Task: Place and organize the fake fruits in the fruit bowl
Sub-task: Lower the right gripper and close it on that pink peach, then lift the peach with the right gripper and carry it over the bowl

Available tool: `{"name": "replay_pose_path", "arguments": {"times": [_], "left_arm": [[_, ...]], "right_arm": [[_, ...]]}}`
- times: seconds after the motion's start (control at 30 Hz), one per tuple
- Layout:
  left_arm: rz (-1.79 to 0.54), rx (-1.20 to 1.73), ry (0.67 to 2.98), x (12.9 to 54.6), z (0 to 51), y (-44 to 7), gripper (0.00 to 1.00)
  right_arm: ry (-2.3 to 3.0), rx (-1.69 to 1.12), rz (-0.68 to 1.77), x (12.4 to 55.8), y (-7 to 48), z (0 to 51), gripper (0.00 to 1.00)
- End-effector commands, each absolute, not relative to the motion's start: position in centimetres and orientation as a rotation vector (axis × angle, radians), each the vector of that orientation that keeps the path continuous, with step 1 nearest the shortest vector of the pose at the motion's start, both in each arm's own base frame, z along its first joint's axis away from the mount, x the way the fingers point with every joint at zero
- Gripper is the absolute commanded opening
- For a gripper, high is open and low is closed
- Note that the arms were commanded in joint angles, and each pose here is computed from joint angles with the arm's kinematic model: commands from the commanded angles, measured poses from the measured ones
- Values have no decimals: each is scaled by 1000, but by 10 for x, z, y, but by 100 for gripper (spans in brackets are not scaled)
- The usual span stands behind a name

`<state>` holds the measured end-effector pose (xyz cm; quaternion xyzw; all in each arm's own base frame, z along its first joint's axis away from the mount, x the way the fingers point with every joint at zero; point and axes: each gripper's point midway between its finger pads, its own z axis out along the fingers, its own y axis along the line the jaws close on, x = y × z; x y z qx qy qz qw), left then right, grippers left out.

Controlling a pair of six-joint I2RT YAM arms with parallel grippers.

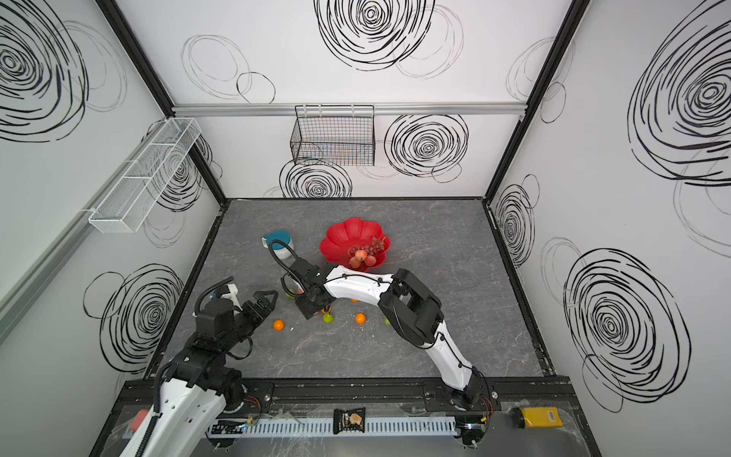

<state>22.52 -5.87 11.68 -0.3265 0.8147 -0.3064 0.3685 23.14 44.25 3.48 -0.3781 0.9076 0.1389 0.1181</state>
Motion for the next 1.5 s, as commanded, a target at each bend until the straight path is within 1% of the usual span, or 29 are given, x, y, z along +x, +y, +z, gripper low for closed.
{"name": "replay_pose_path", "arguments": {"times": [0.0, 0.2, 0.37, 0.7, 1.0, 1.23, 1.47], "left_arm": [[-805, -834, 2063, 230, 120, -59, 99], [-816, -824, 2059, 231, 121, -61, 99], [-816, -820, 2063, 232, 120, -61, 100], [-799, -797, 2066, 237, 124, -61, 99], [-861, -684, 2057, 250, 138, -78, 100], [-881, -584, 2081, 261, 143, -103, 100], [-872, -431, 2114, 270, 150, -144, 99]], "right_arm": [[2662, -1132, 365, 230, 443, 32, 63], [2664, -1132, 353, 232, 444, 31, 57], [2666, -1136, 347, 231, 444, 29, 50], [2656, -1123, 363, 232, 442, 41, 47], [2613, -1040, 517, 238, 433, 88, 46], [2596, -864, 648, 264, 402, 123, 45], [2615, -660, 605, 310, 350, 133, 44]]}}
